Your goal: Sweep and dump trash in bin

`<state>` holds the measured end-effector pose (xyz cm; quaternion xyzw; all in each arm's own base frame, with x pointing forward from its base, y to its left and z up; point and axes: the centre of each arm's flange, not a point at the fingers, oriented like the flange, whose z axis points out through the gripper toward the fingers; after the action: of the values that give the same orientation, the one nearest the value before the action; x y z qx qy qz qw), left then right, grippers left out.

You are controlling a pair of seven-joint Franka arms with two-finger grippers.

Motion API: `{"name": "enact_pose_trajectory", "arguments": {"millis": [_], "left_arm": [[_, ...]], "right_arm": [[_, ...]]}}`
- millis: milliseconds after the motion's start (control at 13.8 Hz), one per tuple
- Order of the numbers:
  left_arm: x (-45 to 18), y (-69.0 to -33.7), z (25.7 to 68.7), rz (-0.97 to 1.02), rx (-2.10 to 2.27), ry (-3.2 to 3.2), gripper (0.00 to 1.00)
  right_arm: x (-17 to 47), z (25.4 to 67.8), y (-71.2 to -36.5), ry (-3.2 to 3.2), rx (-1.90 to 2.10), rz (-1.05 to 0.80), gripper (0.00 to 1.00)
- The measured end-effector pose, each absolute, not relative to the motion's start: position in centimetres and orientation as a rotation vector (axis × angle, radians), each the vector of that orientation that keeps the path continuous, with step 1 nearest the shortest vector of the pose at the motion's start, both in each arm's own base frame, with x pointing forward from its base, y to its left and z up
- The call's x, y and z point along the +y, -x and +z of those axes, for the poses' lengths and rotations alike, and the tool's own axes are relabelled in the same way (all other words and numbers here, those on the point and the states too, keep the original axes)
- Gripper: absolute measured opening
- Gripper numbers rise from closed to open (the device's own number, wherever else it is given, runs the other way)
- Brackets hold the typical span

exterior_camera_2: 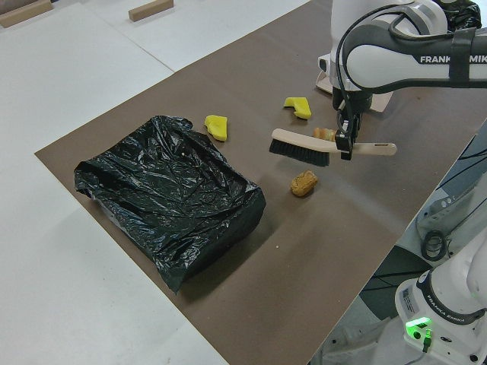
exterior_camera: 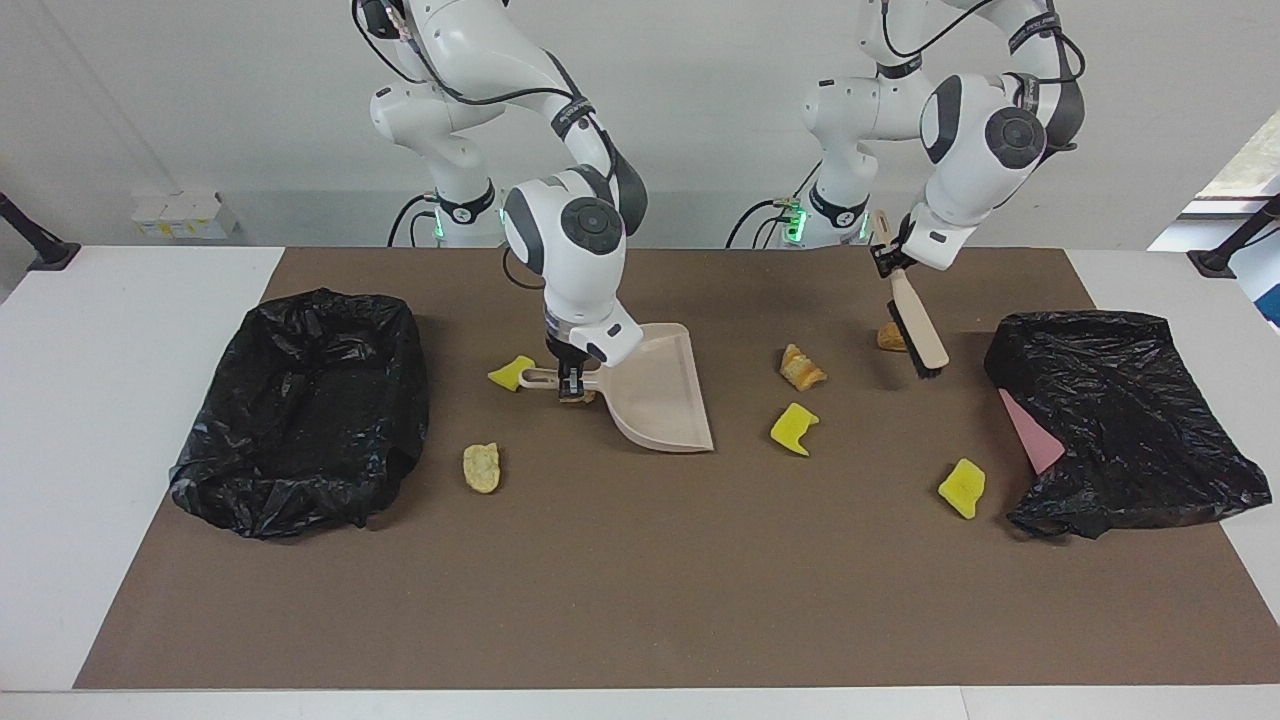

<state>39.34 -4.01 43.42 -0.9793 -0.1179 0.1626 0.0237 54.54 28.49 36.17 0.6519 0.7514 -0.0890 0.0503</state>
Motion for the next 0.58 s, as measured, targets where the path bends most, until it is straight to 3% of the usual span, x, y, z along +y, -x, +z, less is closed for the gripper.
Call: {"name": "enact_pose_trajectory", "arguments": {"millis": [579], "left_arm": [[0.8,-35.1,41.1,0.642,-0.589,2.97,0.26]], "right_arm": [[28.7,34.8,-54.1,-2.025,2.22,-0.267,0.31]]}}
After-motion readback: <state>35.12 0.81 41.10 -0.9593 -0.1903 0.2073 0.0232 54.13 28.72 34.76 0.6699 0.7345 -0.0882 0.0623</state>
